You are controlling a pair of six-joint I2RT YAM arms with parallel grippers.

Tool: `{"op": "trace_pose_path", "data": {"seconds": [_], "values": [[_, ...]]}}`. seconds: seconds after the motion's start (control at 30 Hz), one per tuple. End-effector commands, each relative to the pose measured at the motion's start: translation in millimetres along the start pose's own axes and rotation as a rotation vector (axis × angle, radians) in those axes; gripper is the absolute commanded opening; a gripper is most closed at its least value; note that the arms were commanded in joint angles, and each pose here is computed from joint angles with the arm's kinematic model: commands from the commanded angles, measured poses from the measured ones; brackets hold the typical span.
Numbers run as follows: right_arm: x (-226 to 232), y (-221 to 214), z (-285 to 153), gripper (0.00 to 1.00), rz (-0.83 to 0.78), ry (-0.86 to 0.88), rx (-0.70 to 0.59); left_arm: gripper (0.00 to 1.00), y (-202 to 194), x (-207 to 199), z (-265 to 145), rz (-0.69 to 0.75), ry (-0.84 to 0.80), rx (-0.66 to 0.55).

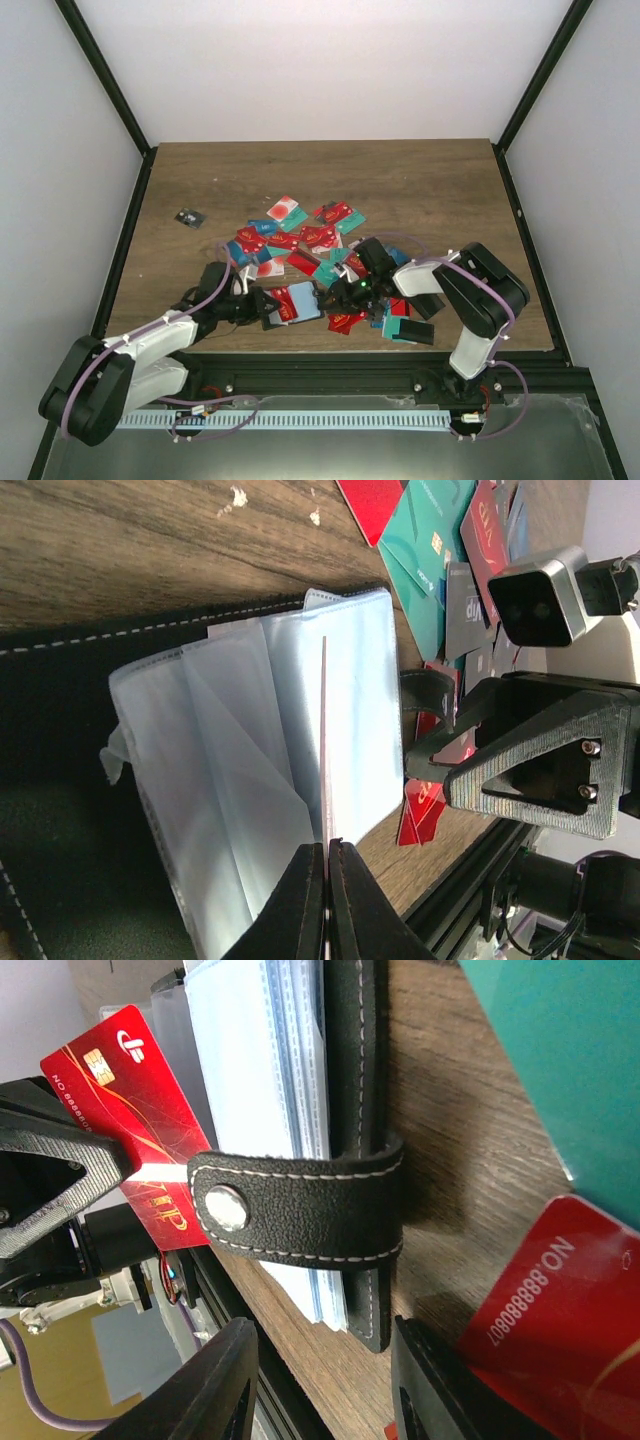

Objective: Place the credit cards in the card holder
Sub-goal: Insert the credit card into the card holder.

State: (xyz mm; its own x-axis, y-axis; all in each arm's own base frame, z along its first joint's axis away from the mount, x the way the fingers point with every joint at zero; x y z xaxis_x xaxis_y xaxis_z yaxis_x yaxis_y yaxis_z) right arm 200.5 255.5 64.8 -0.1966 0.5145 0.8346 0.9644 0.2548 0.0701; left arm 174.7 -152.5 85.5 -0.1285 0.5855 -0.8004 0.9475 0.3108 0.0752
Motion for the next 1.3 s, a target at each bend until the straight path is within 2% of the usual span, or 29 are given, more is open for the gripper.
{"op": "trace_pose_path", "data": {"seconds": [0.0, 0.87, 1.27], "values": [[0, -4, 3, 0.39, -0.012, 0.011, 0.014, 0.04, -2, 0, 1, -0.013, -0.043, 0.004], [-1, -5, 4, 0.38, 0.001, 0.013, 0.008, 0.04, -7, 8, 13, -0.073, -0.068, 0.06], [-4, -1, 8, 0.37, -0.008, 0.0, 0.017, 0.04, -7, 5, 21, -0.047, -0.08, 0.139]]}}
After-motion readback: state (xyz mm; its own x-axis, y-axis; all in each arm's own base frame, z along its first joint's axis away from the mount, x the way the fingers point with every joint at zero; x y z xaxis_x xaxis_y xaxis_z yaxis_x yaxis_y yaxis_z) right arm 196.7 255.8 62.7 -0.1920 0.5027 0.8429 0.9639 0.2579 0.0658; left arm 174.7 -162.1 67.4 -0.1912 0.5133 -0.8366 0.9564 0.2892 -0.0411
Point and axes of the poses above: each gripper's point midway between its finger pads, its own z axis out along the fingers, its own x axis along the line the jaws close on, y = z × x, the point moved 6 cm from there along -z, back along the fingers, and after that the axes turned 6 degrees about -z, right-handed, at the moved point
